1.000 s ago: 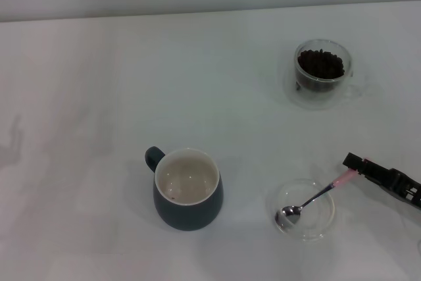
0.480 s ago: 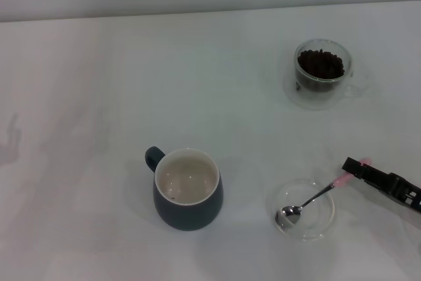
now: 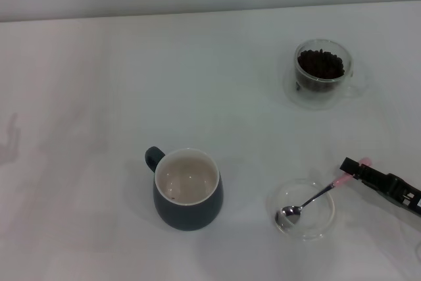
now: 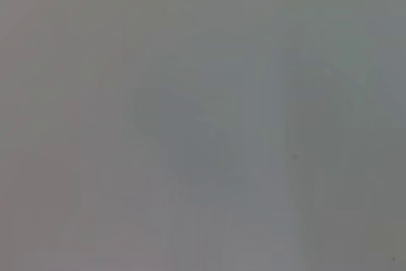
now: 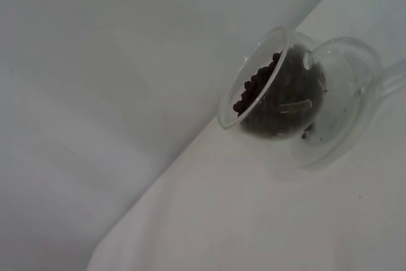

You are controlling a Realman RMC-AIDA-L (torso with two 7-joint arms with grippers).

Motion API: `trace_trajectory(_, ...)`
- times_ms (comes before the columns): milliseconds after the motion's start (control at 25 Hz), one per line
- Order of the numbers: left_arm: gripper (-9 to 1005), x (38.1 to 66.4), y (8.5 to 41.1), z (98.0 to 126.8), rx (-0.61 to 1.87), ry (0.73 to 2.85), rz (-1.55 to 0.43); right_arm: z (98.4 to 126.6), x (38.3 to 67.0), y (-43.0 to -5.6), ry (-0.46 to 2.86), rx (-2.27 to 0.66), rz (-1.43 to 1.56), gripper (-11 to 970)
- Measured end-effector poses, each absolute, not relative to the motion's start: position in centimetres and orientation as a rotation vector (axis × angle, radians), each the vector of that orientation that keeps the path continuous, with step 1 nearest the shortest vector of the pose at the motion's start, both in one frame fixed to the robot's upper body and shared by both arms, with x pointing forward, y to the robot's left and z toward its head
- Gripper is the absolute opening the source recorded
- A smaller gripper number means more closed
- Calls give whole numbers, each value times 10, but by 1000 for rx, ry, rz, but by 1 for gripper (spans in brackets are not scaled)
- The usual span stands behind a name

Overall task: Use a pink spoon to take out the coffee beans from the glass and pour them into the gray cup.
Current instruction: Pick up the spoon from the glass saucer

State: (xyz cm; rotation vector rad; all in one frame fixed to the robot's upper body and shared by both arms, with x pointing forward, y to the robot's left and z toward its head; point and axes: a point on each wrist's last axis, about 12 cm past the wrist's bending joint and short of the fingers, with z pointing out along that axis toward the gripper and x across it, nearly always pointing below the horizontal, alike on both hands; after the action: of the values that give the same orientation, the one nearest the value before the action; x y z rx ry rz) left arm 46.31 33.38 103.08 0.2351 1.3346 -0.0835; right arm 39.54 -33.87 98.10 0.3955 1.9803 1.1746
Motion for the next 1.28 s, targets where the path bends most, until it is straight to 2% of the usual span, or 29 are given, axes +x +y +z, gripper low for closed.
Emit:
trace_trajectory(360, 408, 463, 334, 1031, 235, 1335, -83, 981, 394, -338, 1975, 395, 1184, 368)
trace_trajectory(800, 408, 463, 334, 1031, 232, 1334, -82, 981, 395, -337, 1975, 388, 1183, 264)
trace_trajectory(920, 408, 463, 334, 1031, 232, 1334, -82, 982, 396, -337, 1970, 390, 1184, 201)
trace_trajectory(1280, 408, 463, 334, 1031, 232, 1334, -82, 983, 396, -336, 1955, 390, 1194, 165)
